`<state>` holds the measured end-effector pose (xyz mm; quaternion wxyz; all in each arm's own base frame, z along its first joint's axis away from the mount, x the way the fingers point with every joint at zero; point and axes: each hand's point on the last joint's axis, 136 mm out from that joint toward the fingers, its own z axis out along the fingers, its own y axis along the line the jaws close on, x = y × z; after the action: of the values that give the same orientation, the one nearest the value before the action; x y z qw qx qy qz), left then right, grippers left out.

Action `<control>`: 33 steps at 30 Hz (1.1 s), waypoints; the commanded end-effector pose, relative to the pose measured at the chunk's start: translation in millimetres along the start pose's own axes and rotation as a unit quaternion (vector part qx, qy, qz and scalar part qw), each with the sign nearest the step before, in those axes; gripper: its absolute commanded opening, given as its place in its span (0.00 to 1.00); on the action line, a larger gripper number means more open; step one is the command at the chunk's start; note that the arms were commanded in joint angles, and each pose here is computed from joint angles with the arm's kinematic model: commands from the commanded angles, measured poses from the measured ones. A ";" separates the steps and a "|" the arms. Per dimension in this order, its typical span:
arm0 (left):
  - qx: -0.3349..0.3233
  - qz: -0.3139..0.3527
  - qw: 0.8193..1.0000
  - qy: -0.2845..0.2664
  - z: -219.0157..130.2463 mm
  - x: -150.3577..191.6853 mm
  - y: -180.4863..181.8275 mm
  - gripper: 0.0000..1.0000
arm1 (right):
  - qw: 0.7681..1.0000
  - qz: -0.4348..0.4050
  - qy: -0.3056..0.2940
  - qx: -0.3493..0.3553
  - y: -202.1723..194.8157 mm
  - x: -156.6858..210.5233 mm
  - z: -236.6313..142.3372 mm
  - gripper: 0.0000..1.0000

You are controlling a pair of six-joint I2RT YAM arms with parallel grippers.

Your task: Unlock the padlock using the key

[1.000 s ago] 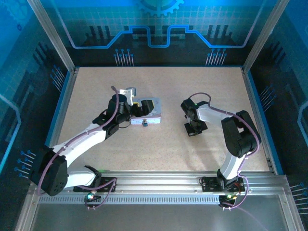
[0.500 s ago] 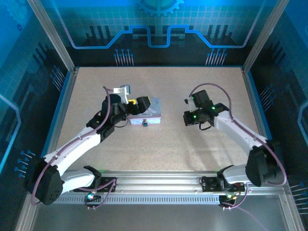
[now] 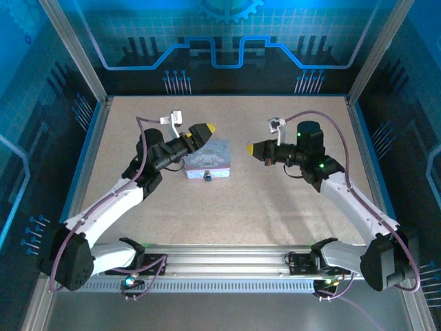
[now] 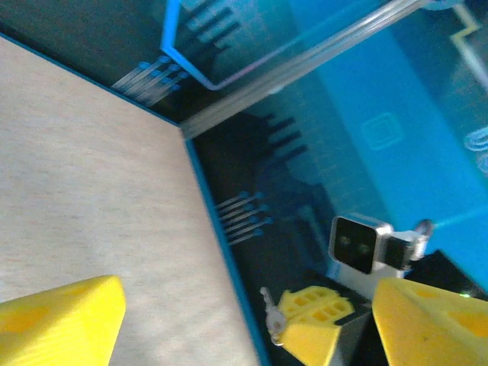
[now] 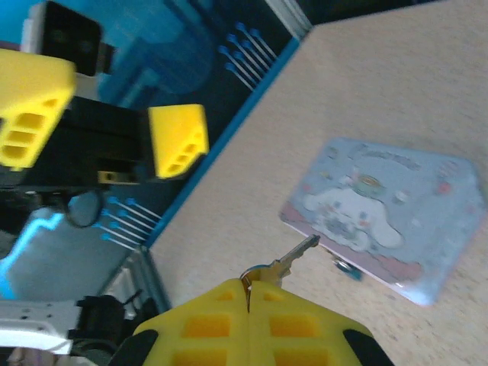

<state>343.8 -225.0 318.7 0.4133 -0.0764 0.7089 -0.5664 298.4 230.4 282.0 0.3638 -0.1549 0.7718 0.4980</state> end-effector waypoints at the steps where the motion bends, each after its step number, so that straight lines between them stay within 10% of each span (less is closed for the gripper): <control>1: 0.104 -0.020 0.994 0.016 2.1 -7.9 -51.5 0.82 | 0.995 -0.030 -0.034 -0.087 41.5 -23.1 -9.0 0.00; 33: 0.175 -0.064 0.979 0.083 39.6 23.6 -89.7 0.79 | 0.982 -0.053 -0.028 -0.177 94.6 -42.1 19.6 0.00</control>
<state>331.6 -290.9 360.7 0.3260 -0.0262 0.6459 -0.6898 280.7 279.8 352.5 0.3672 -0.2280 0.6705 0.6030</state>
